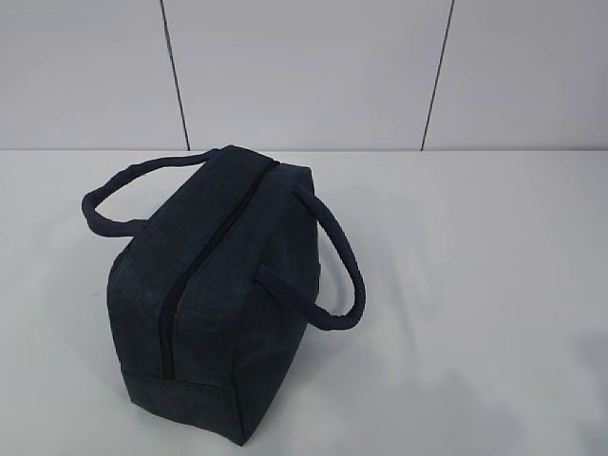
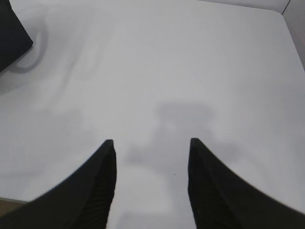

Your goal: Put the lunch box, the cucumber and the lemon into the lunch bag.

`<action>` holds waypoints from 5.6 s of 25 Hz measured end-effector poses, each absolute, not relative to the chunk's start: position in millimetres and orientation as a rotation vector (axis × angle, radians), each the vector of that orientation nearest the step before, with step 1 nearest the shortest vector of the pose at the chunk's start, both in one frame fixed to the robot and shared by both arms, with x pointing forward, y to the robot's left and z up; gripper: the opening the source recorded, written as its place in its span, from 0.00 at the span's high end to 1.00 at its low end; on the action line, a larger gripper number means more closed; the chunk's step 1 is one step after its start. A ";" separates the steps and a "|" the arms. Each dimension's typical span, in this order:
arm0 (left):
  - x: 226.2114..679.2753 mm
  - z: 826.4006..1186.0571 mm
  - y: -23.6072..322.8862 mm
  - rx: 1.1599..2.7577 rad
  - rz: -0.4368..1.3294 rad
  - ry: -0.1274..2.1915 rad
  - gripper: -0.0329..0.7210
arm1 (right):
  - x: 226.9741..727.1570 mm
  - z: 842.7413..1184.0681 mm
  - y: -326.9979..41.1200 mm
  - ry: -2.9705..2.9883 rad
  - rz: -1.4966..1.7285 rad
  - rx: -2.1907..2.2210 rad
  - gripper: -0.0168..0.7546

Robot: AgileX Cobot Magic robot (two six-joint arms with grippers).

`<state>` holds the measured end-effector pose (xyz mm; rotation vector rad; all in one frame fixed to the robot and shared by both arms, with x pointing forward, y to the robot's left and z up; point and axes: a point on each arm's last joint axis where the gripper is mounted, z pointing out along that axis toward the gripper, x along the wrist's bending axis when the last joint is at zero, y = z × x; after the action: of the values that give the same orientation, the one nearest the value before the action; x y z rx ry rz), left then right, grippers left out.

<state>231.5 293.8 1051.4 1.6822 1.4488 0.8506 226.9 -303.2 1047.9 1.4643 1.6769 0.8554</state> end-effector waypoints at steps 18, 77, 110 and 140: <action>231.5 1051.4 293.8 1.682 0.851 1.449 0.64 | 227.0 1048.0 -303.2 1.676 0.857 1.463 0.52; 231.5 1051.4 293.8 1.682 0.851 1.449 0.64 | 227.0 1048.0 -303.2 1.676 0.857 1.463 0.52; 231.5 1051.4 293.8 1.682 0.851 1.449 0.64 | 227.0 1048.0 -303.2 1.676 0.857 1.463 0.52; 231.5 1051.4 293.8 1.682 0.851 1.449 0.64 | 227.0 1048.1 -303.2 1.677 0.858 1.462 0.52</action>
<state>231.5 293.8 1051.4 1.6822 1.4488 0.8506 227.0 -303.2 1048.1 1.4615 1.6769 0.8579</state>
